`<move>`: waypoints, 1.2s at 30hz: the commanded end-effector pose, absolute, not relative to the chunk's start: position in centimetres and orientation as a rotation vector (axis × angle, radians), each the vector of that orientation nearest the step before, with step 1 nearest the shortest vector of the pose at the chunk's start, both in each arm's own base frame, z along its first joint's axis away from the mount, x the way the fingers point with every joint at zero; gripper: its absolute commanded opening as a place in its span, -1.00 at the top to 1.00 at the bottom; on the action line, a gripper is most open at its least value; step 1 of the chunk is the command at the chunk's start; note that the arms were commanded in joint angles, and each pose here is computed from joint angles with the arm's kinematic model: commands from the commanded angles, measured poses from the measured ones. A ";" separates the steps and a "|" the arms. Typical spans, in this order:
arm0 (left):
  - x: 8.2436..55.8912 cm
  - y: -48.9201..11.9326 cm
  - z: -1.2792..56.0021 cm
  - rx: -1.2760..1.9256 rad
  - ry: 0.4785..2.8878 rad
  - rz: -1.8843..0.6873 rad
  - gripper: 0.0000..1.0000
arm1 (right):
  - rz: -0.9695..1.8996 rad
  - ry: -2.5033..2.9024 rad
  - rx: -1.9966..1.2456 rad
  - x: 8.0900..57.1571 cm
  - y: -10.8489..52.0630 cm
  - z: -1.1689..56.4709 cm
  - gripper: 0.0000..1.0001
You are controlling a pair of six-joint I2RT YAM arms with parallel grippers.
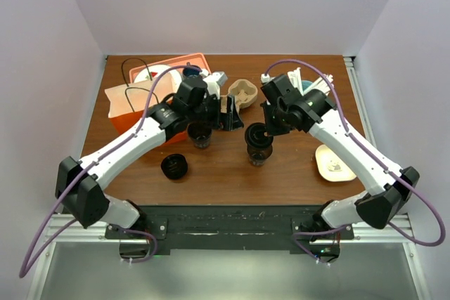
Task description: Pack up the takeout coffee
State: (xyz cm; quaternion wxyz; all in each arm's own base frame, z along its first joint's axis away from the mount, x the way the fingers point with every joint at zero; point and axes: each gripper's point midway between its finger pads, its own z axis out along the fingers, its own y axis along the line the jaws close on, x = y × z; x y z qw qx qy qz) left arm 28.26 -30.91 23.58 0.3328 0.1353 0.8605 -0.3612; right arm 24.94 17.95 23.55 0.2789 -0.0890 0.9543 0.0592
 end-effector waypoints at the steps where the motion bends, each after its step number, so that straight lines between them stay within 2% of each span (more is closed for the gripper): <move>1: 28.8 -32.1 24.2 0.417 2.154 -1.012 -0.72 | 0.111 2.593 -0.239 24.8 17.3 22.1 1.00; 10: 27.8 -34.1 19.8 0.444 2.246 -1.144 -0.56 | 0.053 2.591 -0.241 25.7 17.2 18.4 1.00; 18: 27.9 -34.6 17.2 0.510 2.313 -1.128 -0.38 | 0.043 2.545 -0.195 27.1 17.5 16.6 1.00; 30: 27.8 -34.9 14.5 0.549 2.371 -1.125 -0.22 | -0.058 2.609 -0.200 27.4 17.1 14.1 1.00; 36: 27.9 -34.9 13.7 0.564 2.386 -1.121 -0.20 | -0.069 2.621 -0.187 27.4 17.1 14.3 1.00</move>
